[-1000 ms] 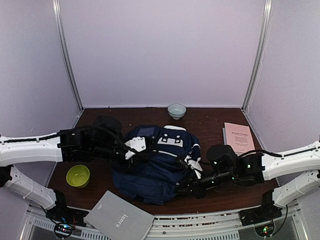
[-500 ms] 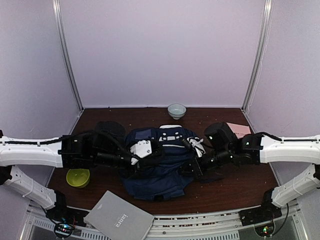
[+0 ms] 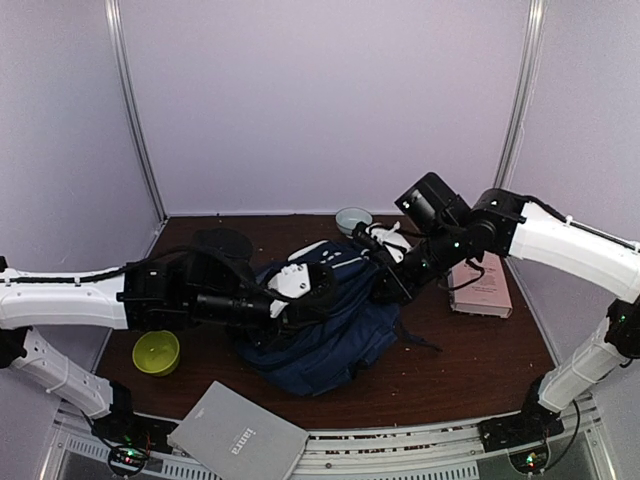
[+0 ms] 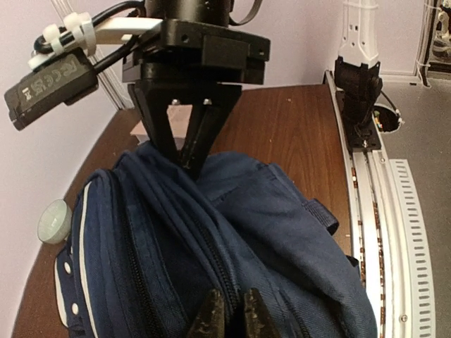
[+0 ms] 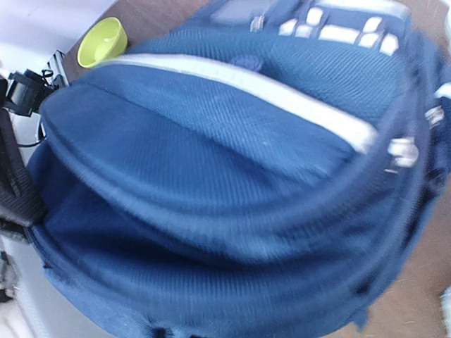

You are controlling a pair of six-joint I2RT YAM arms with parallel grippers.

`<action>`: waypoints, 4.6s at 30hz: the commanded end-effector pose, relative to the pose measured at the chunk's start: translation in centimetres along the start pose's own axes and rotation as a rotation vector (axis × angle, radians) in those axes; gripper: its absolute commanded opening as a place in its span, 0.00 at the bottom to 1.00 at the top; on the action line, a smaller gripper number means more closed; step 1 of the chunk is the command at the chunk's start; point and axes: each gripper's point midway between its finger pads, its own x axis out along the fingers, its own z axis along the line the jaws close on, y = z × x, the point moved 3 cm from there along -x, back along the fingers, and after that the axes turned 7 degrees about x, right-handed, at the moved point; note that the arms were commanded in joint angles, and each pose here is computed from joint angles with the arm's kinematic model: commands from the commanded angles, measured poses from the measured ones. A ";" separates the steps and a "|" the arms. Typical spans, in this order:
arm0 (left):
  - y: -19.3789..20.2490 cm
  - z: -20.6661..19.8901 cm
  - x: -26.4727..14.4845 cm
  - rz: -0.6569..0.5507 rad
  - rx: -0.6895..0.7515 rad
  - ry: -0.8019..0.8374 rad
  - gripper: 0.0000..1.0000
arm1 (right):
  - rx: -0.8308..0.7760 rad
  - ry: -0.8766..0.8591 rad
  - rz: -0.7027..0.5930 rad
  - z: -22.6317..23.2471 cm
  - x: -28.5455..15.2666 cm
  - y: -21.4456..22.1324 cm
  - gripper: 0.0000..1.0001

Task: Pack the student bag
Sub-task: Adjust the student bag at the center of the board.

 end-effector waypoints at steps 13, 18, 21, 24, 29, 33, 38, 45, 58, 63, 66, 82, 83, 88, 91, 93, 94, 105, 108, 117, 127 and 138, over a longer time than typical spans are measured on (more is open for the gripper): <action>-11.5 8.5 -14.6 -0.458 -0.133 -0.190 0.85 | -0.484 0.474 -0.487 -0.8 -17.1 -11.0 0.00; -4.3 17.2 -12.3 -0.222 -0.366 -0.404 0.71 | -0.520 0.448 -0.541 -0.1 -18.0 -10.9 0.00; 0.6 19.3 -9.2 -0.095 -0.442 -0.432 0.62 | -0.520 0.450 -0.561 -0.2 -18.0 -10.6 0.00; 3.4 18.3 -4.9 -0.063 -0.463 -0.315 0.54 | -0.518 0.473 -0.574 -0.7 -17.5 -10.4 0.00; 2.1 13.5 0.2 -0.136 -0.354 -0.144 0.46 | -0.505 0.535 -0.637 -1.1 -18.5 -11.6 0.00; -1.1 10.8 2.1 -0.174 -0.221 -0.093 0.45 | -0.505 0.596 -0.731 -0.6 -21.1 -13.9 0.00; -5.4 7.4 3.5 -0.324 -0.118 -0.017 0.45 | -0.549 0.595 -0.877 1.1 -24.3 -16.3 0.00; -10.3 3.3 4.6 -0.426 0.026 0.092 0.47 | -0.665 0.559 -0.998 3.6 -26.6 -18.3 0.00; -14.6 9.4 -10.0 -0.231 0.190 -0.126 0.44 | -0.958 0.291 -1.074 8.6 -29.6 -13.6 0.00; -14.1 11.8 -12.0 -0.236 0.235 -0.069 0.75 | -1.066 0.165 -1.027 10.7 -27.6 -11.3 0.00; -14.1 11.4 -10.4 -0.195 0.356 0.035 0.83 | -1.067 0.131 -1.003 11.0 -26.8 -11.0 0.00; -13.8 12.0 -0.3 -0.185 0.383 0.265 0.91 | -1.026 0.144 -0.959 10.1 -24.9 -9.8 0.00; -14.0 11.6 0.1 -0.197 0.382 0.280 0.91 | -1.025 0.145 -0.955 10.0 -24.7 -9.8 0.00; -16.3 10.1 0.7 -0.281 0.426 0.273 0.98 | -1.021 0.142 -0.931 9.7 -23.5 -9.7 0.00; -17.3 9.9 1.0 -0.324 0.448 0.254 0.98 | -1.019 0.141 -0.935 9.6 -23.4 -9.5 0.00; -17.5 9.4 1.2 -0.359 0.453 0.279 0.97 | -1.015 0.139 -0.939 9.6 -23.4 -9.3 0.00; -17.4 9.2 1.4 -0.371 0.451 0.295 0.95 | -1.014 0.138 -0.940 9.6 -23.4 -9.2 0.00; -17.5 5.1 4.5 -0.434 0.506 0.391 0.46 | -1.011 0.108 -0.939 9.7 -22.7 -8.9 0.00; -17.5 5.3 4.6 -0.422 0.478 0.378 0.14 | -1.002 0.108 -0.947 9.6 -22.9 -8.7 0.00; -16.5 9.6 2.5 -0.360 0.356 0.038 0.00 | -0.967 0.139 -0.996 8.6 -23.6 -7.8 0.00; -17.0 15.7 -5.6 -0.356 0.212 -0.386 0.00 | -0.763 0.367 -1.263 7.0 -32.3 -14.7 0.00; -23.4 14.0 -10.0 -0.580 0.182 -0.484 0.00 | -0.752 0.057 -1.639 14.3 -39.5 -21.6 0.00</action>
